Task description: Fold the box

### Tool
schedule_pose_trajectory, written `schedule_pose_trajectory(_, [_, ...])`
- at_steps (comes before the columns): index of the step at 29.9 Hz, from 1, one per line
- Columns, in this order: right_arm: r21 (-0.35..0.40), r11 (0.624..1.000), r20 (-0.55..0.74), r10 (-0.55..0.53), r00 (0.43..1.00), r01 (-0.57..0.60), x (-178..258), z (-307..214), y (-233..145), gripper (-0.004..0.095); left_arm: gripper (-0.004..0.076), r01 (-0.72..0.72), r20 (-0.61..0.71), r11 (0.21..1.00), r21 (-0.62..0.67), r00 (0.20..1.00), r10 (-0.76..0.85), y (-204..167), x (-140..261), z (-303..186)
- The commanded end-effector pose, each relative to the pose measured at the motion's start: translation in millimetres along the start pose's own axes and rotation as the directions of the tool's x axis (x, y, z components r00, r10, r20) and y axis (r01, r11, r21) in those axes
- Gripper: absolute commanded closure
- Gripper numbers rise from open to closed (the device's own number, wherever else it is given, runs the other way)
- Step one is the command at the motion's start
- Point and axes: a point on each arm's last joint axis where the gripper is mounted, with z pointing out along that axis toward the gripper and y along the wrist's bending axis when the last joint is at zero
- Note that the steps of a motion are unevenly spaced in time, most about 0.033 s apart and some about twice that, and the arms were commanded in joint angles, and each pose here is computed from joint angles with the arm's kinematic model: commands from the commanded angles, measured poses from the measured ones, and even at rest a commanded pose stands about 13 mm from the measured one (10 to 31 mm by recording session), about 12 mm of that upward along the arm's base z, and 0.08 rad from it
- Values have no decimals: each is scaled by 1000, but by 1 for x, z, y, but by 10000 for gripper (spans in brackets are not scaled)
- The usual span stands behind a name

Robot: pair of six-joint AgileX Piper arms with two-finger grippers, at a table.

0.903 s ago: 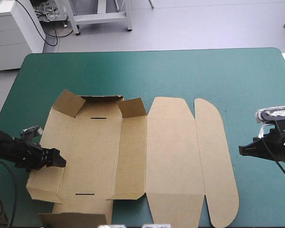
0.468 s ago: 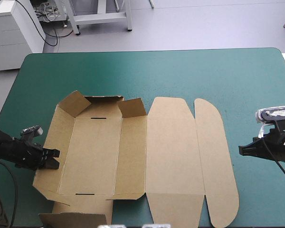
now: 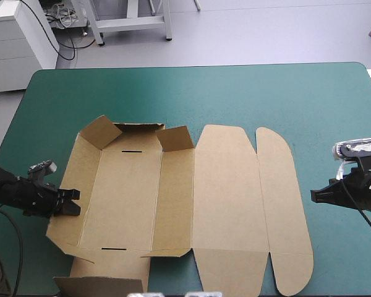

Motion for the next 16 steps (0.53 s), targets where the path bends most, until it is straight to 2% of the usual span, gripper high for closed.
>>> schedule_pose_trajectory(1, [12, 1000, 75, -4, 997, 4, -8, -9, 0, 821, 731, -72, 117, 997, 2, 991, 71, -24, -20, -15])
schedule_pose_trajectory(3, [12, 1000, 75, -4, 997, 4, -8, -9, 0, 821, 731, -182, 108, 981, -68, 976, 188, -38, -31, -20])
schedule_pose_trajectory(6, [11, 1000, 73, -4, 997, 4, -8, -8, 0, 821, 731, -355, 107, 916, -187, 920, 378, -65, -50, -30])
schedule_pose_trajectory(9, [8, 1000, 64, -4, 998, 4, -7, -8, 0, 821, 732, -508, 125, 805, -305, 817, 563, -100, -69, -43])
schedule_pose_trajectory(13, [7, 1000, 62, -4, 998, 4, -7, -8, 0, 821, 732, -668, 104, 585, -460, 614, 783, -153, -82, -57])
schedule_pose_trajectory(16, [6, 1000, 62, -4, 998, 4, -7, -8, 1, 821, 731, -729, 73, 424, -537, 461, 884, -187, -83, -60])
